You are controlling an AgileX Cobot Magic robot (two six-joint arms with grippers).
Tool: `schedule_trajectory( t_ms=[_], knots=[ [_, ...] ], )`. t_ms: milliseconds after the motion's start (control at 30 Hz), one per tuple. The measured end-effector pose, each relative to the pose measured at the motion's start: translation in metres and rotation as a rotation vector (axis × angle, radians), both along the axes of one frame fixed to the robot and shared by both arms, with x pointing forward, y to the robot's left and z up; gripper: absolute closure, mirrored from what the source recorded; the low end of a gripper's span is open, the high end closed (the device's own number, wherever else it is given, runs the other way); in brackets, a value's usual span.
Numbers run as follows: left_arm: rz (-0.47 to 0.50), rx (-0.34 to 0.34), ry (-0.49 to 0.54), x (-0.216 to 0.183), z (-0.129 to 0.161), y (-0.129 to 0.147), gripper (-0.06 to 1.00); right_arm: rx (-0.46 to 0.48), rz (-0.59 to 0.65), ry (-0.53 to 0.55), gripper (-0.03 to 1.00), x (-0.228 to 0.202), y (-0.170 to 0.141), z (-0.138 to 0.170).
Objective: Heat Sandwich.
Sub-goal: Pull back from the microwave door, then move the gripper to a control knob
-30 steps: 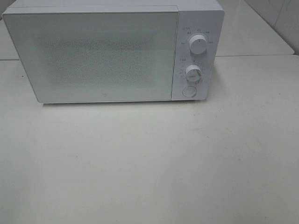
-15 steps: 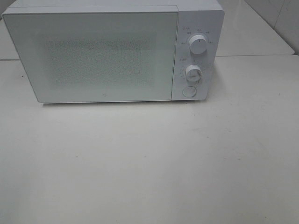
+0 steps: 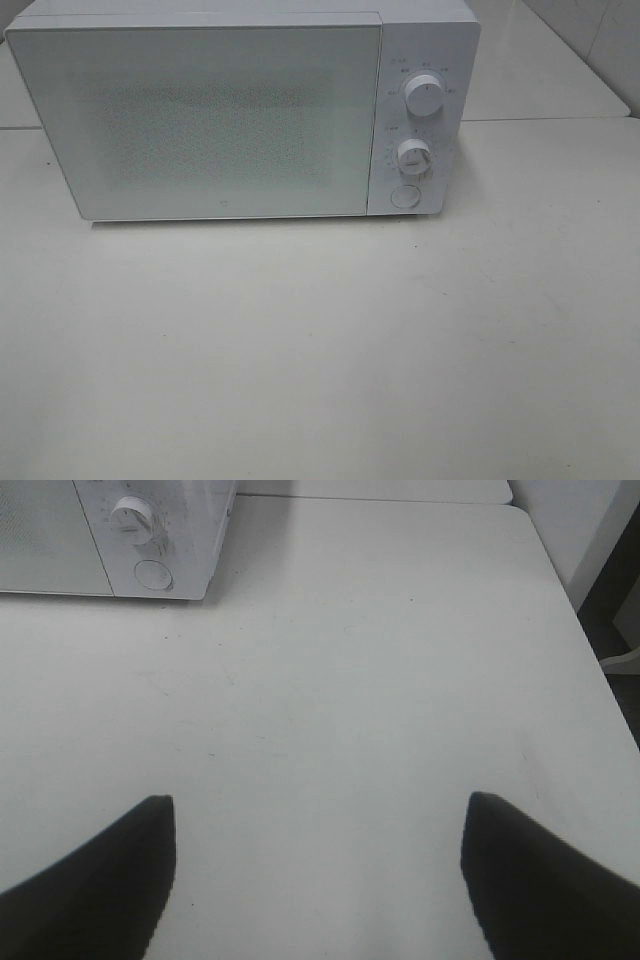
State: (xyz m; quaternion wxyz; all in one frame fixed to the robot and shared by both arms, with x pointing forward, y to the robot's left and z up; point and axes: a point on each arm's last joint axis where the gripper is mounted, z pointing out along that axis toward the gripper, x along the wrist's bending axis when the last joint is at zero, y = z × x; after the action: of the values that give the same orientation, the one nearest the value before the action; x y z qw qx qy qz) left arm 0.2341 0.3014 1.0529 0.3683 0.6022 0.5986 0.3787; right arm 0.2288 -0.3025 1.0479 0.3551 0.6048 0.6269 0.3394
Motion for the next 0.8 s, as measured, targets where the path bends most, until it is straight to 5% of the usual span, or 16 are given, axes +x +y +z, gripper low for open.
schedule_trajectory(
  t_ms=[800],
  knots=[
    [0.000, 0.000, 0.000, 0.0000, 0.0000, 0.0000, -0.03, 0.000, 0.000, 0.000, 0.21, 0.0000, 0.0000, 0.0000]
  ],
)
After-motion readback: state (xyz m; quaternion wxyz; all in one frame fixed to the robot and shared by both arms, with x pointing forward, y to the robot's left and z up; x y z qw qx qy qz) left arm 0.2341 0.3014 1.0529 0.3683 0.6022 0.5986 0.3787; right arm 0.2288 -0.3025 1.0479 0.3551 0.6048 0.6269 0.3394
